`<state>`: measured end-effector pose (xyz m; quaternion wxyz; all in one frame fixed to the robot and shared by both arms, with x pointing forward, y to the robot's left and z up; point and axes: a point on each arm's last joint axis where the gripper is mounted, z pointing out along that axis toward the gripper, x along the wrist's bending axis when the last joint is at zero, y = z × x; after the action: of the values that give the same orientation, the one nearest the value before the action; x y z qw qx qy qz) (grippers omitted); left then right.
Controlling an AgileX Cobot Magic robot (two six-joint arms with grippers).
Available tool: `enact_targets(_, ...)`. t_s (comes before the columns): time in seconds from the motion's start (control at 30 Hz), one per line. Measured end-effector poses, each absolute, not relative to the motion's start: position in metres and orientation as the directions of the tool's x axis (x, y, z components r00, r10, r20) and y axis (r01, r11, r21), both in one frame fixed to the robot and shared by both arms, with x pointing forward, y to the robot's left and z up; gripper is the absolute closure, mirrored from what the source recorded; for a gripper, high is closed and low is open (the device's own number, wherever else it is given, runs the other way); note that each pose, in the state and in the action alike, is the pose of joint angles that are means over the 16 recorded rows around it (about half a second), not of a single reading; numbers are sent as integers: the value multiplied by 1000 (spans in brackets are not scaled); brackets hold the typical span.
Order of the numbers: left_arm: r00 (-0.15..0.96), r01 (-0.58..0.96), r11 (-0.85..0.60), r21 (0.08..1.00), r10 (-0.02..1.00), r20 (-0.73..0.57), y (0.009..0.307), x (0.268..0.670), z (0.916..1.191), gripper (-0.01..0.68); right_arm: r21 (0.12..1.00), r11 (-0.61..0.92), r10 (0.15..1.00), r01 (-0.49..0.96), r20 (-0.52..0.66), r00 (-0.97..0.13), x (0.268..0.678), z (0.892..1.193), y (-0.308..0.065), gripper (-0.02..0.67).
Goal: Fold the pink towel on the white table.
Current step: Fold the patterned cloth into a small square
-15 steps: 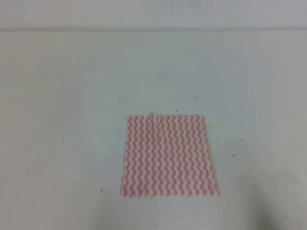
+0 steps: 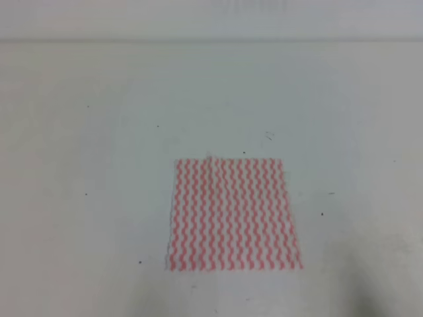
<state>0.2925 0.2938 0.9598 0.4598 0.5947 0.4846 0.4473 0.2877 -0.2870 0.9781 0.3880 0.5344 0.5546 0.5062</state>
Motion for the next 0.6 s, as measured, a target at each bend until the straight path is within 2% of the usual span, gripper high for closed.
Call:
enact_targets(0.23, 124, 135, -82, 987, 990, 65, 294, 293, 964, 673, 977, -81, 986, 197, 108, -128, 287, 978, -287, 651)
enact_targets(0.4, 118, 102, -42, 994, 993, 30, 294, 294, 968, 673, 984, -11, 991, 180, 34, -126, 288, 979, -289, 651)
enact_targets(0.6, 108, 38, 118, 992, 987, -122, 294, 294, 973, 673, 989, 92, 991, 113, -80, -106, 289, 984, -292, 651)
